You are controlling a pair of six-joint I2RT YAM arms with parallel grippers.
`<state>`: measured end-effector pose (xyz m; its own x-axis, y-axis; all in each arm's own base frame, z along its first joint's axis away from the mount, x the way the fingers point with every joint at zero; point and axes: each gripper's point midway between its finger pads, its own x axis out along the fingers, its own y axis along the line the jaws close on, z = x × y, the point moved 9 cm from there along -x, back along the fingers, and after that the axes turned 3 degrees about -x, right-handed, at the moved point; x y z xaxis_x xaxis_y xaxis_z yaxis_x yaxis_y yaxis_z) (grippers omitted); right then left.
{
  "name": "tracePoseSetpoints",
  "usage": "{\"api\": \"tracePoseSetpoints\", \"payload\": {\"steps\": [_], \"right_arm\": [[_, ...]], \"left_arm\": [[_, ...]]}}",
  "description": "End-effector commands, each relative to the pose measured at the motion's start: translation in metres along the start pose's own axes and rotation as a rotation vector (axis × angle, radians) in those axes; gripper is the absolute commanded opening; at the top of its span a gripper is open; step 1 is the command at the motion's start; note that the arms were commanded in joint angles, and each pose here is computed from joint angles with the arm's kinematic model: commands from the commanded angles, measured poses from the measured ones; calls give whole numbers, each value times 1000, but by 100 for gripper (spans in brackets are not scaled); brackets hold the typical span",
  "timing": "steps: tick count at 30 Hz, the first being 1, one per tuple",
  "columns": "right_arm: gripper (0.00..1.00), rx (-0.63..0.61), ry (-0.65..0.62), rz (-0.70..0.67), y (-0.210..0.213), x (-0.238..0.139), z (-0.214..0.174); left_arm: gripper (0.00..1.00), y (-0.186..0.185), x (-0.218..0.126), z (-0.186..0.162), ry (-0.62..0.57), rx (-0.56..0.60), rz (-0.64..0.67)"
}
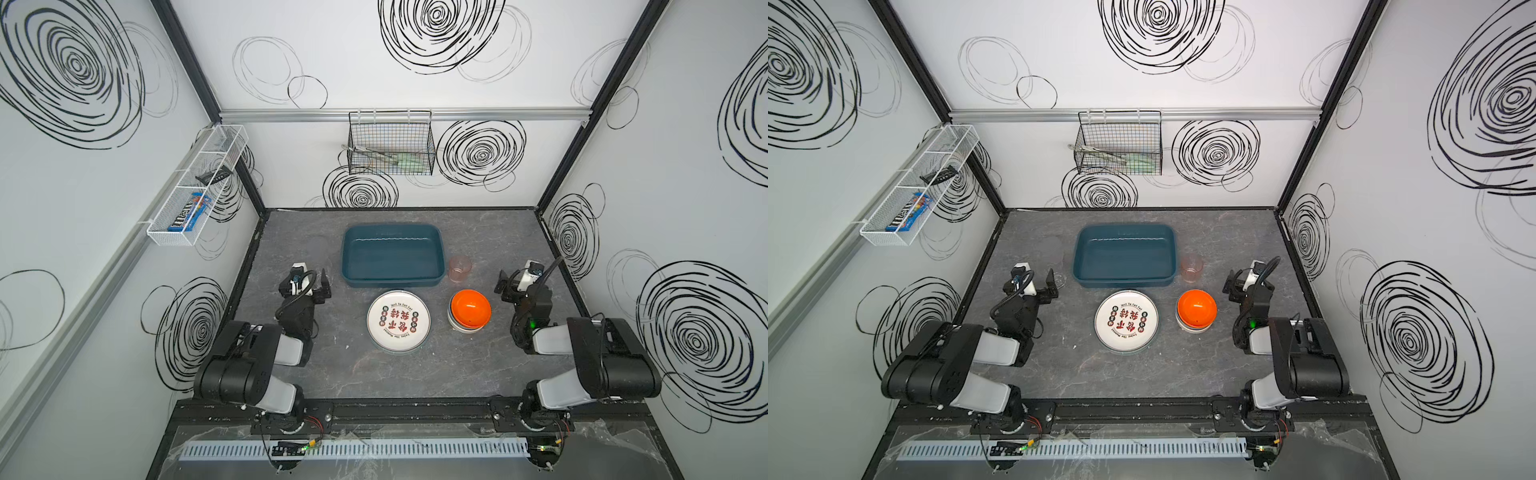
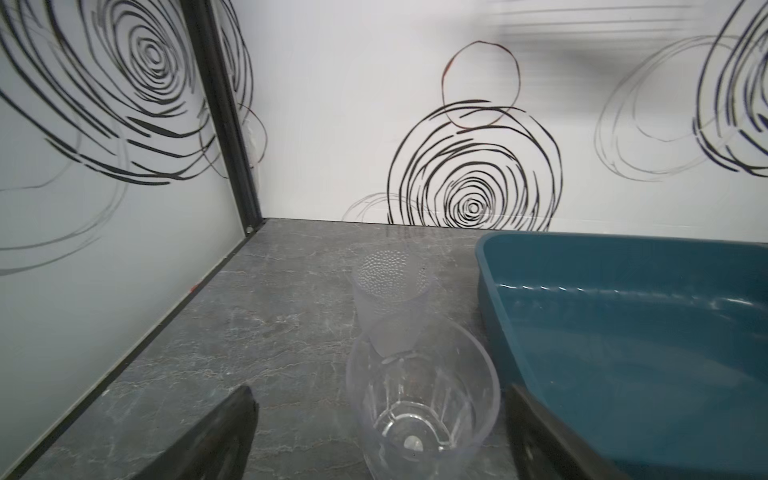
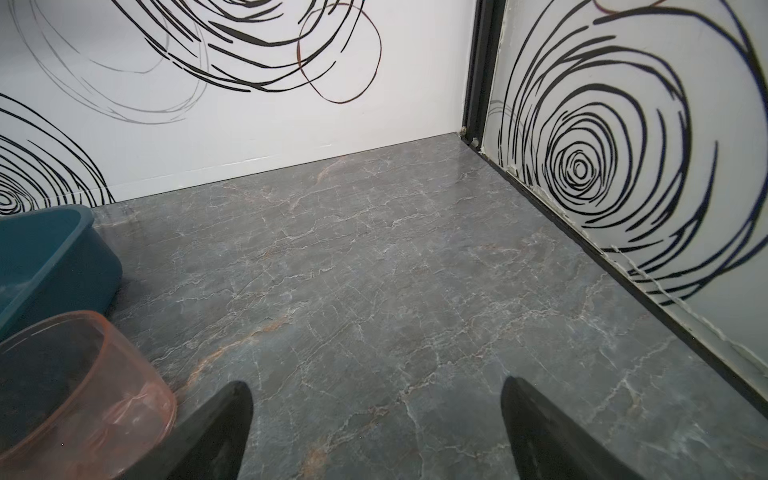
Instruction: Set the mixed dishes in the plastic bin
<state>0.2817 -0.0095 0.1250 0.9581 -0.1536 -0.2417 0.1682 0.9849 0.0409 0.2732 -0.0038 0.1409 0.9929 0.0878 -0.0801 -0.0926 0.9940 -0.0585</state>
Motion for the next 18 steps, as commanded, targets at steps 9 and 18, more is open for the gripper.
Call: {"api": "tracePoseSetpoints", "payload": {"steps": [9,18], "right_arm": [[97,-1,-42,4,2,2,11],[97,0,-41,4,2,1,11]], "left_arm": [[96,-4,4,11,-45,-4,-114],[96,-3,3,12,-49,-9,-119]]}}
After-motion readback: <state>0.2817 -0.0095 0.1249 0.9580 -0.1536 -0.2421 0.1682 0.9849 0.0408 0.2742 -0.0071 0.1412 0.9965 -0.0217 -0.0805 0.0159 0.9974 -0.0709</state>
